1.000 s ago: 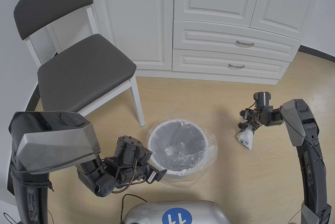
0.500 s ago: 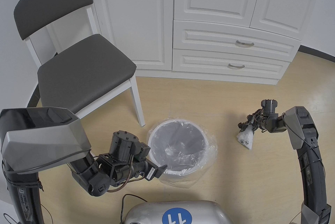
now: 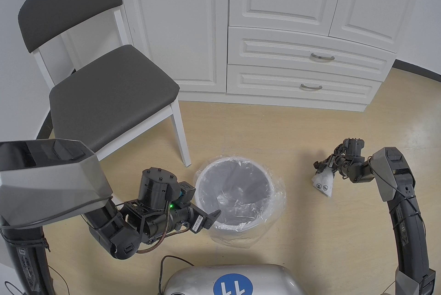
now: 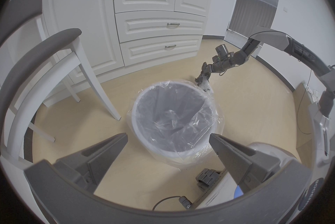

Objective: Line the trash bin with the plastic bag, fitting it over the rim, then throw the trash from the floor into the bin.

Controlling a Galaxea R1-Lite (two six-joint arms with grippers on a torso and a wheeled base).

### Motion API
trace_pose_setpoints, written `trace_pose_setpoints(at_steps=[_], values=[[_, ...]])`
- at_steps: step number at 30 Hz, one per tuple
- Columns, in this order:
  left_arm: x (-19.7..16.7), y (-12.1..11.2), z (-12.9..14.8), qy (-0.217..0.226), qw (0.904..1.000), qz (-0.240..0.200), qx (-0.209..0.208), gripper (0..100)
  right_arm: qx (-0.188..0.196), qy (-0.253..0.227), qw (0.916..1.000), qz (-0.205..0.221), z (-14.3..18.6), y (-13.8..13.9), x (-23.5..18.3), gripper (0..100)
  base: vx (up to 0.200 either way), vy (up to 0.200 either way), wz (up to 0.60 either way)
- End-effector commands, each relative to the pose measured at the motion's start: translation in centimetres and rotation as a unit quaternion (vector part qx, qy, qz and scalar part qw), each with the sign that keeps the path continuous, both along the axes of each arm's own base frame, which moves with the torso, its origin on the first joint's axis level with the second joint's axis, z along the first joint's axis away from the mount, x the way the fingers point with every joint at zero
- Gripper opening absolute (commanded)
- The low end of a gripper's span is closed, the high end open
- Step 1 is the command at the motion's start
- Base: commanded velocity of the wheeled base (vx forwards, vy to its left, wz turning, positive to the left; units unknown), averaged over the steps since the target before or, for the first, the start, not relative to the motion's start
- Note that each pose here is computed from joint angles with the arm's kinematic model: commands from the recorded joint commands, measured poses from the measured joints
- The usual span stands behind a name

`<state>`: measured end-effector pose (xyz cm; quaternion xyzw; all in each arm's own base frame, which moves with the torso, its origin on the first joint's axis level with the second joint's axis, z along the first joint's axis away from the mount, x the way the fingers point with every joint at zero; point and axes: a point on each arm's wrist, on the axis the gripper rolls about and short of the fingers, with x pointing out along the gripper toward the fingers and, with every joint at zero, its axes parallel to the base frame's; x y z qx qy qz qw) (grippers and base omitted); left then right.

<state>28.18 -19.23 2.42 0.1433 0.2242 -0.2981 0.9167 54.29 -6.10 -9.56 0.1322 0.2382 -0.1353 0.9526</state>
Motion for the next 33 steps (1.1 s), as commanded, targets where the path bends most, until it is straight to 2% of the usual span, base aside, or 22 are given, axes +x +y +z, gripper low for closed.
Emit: trace_pose_setpoints(at_steps=[1,3,6,7,8,12,17,22,23,25,26,27,28,29,32,33], values=[[-0.2,0.2,1.1,-0.012,0.9999,0.001,-0.008,100,-0.002,-0.001,1.0,-0.002,0.7,0.0,0.1,0,0.0,0.0,0.0],[-0.5,0.4,1.8,-0.019,0.9997,0.001,-0.013,100,-0.007,-0.021,0.9998,-0.002,3.3,-0.1,0.4,0,0.0,0.0,0.0],[-1.0,0.7,3.2,-0.032,0.9992,0.001,-0.022,100,-0.017,-0.007,0.9998,0.011,7.9,0.2,-1.6,0,0.0,0.0,0.0],[-1.0,0.7,3.2,-0.032,0.9992,0.001,-0.022,100,-0.017,-0.007,0.9998,0.011,7.9,0.2,-1.6,0,0.0,0.0,0.0],[-1.4,1.1,4.2,-0.044,0.9986,0.001,-0.03,100,-0.029,0.008,0.999,0.033,11.4,1.0,-4.1,0,0.0,0.0,0.0],[-2.3,1.8,7.0,-0.076,0.9958,0.003,-0.051,100,-0.06,0.015,0.9917,0.113,17.2,3.5,-9.7,0,0.0,0.0,0.0],[-4.9,3.8,12.1,-0.141,0.9861,0.005,-0.089,100,-0.093,-0.011,0.9785,0.184,22.8,8.1,-16.6,0,0.0,0.0,0.0],[-6.9,6.1,15.2,-0.179,0.9782,0.018,-0.104,100,-0.114,-0.085,0.9673,0.21,24.2,10.2,-19.8,0,0.0,0.0,0.0],[-7.6,7.1,16.3,-0.19,0.9755,0.026,-0.107,100,-0.129,-0.131,0.9584,0.218,24.6,10.8,-21.0,0,0.0,0.0,0.0],[-8.2,7.8,17.2,-0.202,0.9727,0.034,-0.11,100,-0.141,-0.171,0.9493,0.223,25.3,11.3,-22.1,0,0.0,0.0,0.0],[-8.7,8.6,18.1,-0.218,0.9683,0.044,-0.115,100,-0.145,-0.201,0.9407,0.231,25.8,12.3,-23.3,0,0.0,0.0,0.0],[-8.7,8.7,18.2,-0.219,0.9678,0.044,-0.115,100,-0.145,-0.204,0.9399,0.232,25.9,12.4,-23.4,0,0.0,0.0,0.0],[-9.3,9.6,19.1,-0.241,0.9619,0.055,-0.117,100,-0.143,-0.224,0.9325,0.244,26.5,14.0,-24.7,0,0.0,0.0,0.0],[-9.7,10.2,19.8,-0.257,0.9571,0.062,-0.118,100,-0.141,-0.233,0.9295,0.249,26.8,15.1,-25.6,0,0.0,0.0,0.0],[-10.8,11.5,21.1,-0.287,0.9462,0.076,-0.128,100,-0.129,-0.235,0.9267,0.263,26.7,18.0,-26.9,0,0.0,0.0,0.0],[-10.9,11.5,21.2,-0.289,0.9455,0.076,-0.129,100,-0.128,-0.234,0.9268,0.264,26.6,18.1,-26.9,0,0.0,0.0,0.0]])
